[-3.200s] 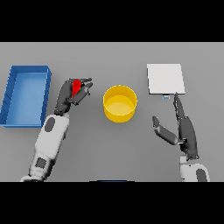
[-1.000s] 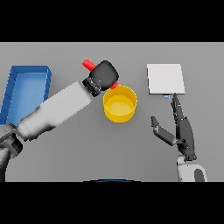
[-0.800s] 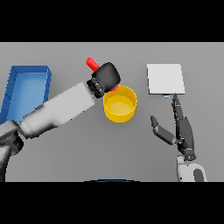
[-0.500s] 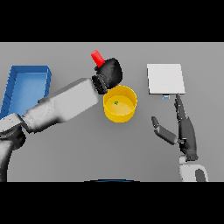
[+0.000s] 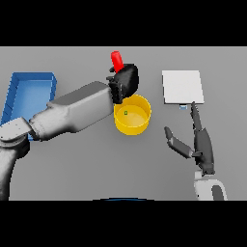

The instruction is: Pick up the red beaker and tilt it to pour out 1 green nut into yellow bowl. Pick up the yellow bowl and place it on the metallic measuring scale.

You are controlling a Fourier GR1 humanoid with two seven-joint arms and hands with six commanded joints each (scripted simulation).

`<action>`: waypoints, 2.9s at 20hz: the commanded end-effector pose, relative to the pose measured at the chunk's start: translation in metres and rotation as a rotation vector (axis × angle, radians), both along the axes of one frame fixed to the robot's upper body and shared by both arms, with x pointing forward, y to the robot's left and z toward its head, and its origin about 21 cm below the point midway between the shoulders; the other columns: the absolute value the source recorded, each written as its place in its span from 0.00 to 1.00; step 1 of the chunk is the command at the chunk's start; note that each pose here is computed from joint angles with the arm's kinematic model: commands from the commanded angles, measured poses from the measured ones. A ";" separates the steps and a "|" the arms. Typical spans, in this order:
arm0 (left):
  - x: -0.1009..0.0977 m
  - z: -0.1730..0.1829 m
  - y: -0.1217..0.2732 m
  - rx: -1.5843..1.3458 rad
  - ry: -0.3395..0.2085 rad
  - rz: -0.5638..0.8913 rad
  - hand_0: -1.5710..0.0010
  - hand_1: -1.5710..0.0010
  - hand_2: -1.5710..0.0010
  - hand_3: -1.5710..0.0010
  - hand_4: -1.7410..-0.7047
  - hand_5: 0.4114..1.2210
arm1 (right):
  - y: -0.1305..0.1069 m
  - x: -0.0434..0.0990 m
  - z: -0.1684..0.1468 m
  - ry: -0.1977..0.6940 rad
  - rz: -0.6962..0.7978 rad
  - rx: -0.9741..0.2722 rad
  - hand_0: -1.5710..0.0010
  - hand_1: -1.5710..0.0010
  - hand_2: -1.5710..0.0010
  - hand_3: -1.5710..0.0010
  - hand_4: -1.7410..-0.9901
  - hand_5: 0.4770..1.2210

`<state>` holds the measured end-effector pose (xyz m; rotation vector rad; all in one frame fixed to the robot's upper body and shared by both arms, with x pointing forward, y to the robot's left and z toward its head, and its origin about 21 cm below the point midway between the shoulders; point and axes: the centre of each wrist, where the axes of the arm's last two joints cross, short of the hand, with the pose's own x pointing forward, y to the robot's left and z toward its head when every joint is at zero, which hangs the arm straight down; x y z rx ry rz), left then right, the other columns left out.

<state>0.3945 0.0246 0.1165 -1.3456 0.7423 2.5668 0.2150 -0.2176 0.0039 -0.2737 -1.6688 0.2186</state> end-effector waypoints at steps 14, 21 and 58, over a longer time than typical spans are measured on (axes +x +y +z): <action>0.069 0.184 0.068 -0.557 -0.180 0.348 0.00 0.00 0.02 0.12 0.02 1.00 | 0.001 0.005 -0.001 -0.019 0.034 0.064 1.00 1.00 1.00 1.00 0.72 0.16; 0.086 0.178 0.200 -1.265 -0.095 0.711 0.00 0.00 0.00 0.10 0.00 1.00 | -0.005 0.005 -0.003 -0.035 0.070 0.062 1.00 1.00 1.00 1.00 0.69 0.15; -0.057 -0.006 0.309 -1.730 0.103 1.436 0.84 0.87 0.87 0.88 0.89 0.34 | -0.002 -0.002 -0.003 -0.026 0.099 -0.020 1.00 1.00 1.00 1.00 0.74 0.25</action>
